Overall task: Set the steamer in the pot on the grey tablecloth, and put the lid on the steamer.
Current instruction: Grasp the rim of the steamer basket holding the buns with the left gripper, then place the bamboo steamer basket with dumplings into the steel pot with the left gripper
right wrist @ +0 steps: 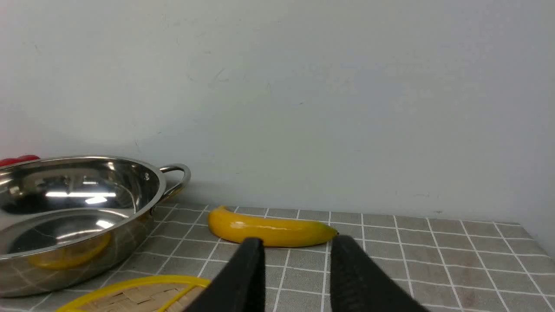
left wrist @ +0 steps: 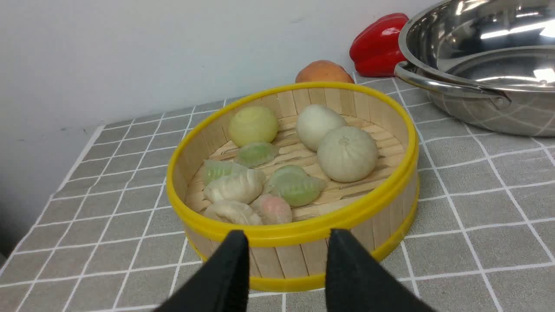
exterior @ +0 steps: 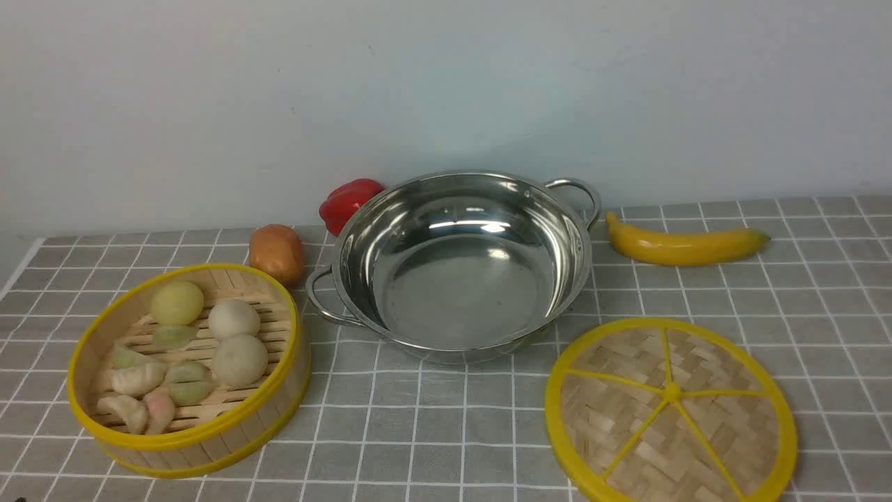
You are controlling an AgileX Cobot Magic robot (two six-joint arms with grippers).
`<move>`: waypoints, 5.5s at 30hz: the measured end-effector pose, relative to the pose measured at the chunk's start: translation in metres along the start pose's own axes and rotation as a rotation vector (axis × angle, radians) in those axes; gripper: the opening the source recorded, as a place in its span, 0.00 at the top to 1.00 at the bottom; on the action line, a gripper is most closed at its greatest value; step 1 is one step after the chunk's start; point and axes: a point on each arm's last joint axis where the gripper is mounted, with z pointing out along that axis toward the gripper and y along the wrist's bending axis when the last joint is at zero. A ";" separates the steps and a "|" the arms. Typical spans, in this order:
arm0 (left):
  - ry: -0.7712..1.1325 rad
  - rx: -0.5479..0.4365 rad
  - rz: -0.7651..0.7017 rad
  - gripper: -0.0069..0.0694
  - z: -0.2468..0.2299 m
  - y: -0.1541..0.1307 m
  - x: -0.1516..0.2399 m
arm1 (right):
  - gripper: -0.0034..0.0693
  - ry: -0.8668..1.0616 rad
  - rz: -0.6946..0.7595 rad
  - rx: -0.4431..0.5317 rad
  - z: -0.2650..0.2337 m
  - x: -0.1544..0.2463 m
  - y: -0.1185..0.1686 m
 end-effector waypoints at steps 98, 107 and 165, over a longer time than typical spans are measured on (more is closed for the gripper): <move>0.860 -0.103 -0.504 0.59 0.203 0.121 -0.116 | 0.62 0.895 0.233 -0.222 0.110 -0.082 0.047; 0.993 -0.075 -0.510 0.59 0.271 0.134 -0.072 | 0.62 0.917 0.224 -0.237 0.108 -0.081 0.048; 0.903 0.350 0.033 0.87 0.419 -0.107 -0.170 | 0.62 1.049 0.321 -0.324 0.097 -0.078 0.058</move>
